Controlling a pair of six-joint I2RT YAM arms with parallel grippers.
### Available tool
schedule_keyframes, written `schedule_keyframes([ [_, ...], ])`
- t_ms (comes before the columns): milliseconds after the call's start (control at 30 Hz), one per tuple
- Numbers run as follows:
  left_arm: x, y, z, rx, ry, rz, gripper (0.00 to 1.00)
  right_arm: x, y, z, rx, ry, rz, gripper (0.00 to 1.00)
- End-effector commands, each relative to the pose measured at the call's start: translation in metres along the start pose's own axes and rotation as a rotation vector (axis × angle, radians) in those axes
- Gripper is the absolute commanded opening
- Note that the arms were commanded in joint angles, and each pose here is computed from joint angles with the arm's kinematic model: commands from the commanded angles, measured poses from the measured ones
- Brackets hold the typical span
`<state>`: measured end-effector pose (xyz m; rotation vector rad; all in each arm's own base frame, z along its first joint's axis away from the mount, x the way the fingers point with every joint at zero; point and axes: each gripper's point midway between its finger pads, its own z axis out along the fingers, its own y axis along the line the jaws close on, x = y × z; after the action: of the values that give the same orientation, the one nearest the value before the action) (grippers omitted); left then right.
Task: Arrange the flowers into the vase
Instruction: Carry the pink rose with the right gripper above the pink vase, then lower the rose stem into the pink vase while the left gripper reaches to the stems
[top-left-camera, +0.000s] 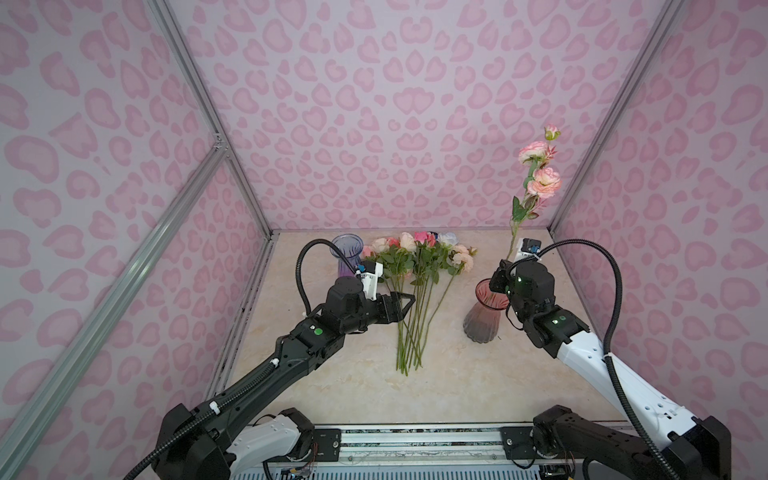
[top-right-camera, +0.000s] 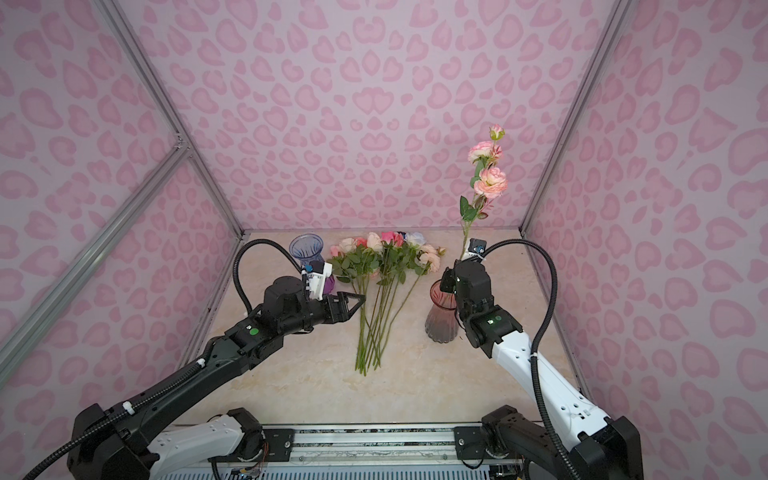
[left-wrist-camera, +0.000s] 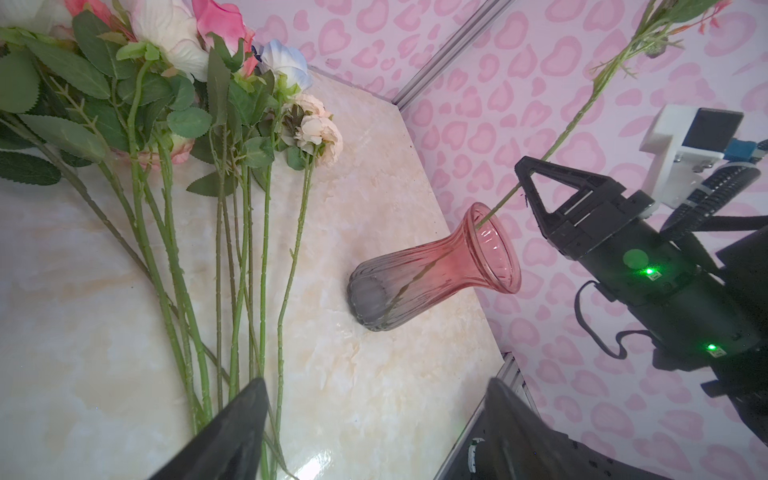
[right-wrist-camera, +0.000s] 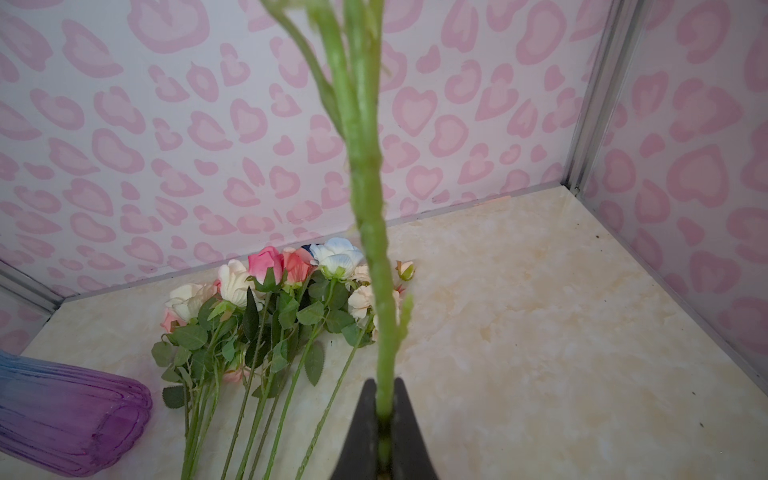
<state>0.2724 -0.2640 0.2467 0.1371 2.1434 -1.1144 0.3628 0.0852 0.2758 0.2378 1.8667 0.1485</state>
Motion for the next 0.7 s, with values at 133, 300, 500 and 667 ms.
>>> schedule_keyframes([
  [133, -0.005, -0.006, 0.002, 0.019, -0.018, 0.025, 0.82, 0.015, -0.006, -0.005, 0.003, 0.031, 0.0, 0.09],
  [300, -0.005, -0.005, 0.003, 0.012, -0.019, 0.029, 0.82, 0.02, -0.011, -0.011, -0.001, 0.017, 0.004, 0.21],
  [500, -0.006, -0.004, 0.007, 0.005, -0.015, 0.033, 0.82, 0.018, -0.016, -0.019, 0.007, 0.014, 0.008, 0.32],
  [667, -0.007, -0.003, 0.011, 0.001, -0.013, 0.036, 0.81, 0.012, -0.019, -0.03, 0.002, -0.005, 0.016, 0.35],
])
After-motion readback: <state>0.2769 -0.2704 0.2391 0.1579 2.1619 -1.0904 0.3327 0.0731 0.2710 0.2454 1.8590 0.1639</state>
